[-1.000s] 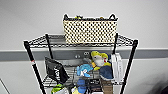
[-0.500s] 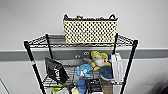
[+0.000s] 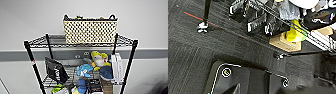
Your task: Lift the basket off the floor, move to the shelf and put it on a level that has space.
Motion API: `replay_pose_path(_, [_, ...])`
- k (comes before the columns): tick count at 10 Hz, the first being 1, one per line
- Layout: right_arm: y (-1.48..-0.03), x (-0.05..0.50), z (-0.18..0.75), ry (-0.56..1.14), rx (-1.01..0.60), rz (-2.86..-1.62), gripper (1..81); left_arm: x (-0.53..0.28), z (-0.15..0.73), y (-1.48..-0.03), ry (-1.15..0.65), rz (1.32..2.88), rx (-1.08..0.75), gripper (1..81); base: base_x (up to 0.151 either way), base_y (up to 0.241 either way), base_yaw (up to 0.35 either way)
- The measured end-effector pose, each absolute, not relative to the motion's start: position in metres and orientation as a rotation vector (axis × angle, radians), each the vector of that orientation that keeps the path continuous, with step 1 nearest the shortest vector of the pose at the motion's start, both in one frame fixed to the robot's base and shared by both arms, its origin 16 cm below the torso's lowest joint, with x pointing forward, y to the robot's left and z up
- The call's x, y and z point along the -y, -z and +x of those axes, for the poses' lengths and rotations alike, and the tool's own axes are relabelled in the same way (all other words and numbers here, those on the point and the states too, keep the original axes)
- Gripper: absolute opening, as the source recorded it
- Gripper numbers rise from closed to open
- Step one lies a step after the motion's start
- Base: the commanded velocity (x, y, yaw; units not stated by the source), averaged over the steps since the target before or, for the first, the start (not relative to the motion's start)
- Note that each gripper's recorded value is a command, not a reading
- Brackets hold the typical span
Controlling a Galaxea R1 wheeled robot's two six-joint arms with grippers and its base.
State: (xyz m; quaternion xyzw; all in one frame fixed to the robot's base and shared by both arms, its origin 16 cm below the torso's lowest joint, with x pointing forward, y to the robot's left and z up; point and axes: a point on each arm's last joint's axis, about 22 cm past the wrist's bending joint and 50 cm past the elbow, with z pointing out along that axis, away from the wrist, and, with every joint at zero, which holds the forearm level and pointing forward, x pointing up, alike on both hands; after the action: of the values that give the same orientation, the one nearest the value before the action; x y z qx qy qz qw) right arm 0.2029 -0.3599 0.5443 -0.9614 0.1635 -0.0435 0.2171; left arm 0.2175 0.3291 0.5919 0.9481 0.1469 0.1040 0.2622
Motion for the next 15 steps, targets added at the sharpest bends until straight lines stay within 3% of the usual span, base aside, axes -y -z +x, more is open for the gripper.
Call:
replay_pose_path(11, [-0.461,0.284,0.101,0.063,-0.4,-2.724,81.1,-0.274,0.148,-0.495,-0.2,2.669,-0.291,81.1,0.0,0.0,0.0])
replay_pose_path(15, [-0.442,0.284,0.084,0.082,-0.413,-2.785,81.1,-0.258,0.127,-0.471,-0.179,2.707,-0.258,81.1,0.0,0.0,0.0])
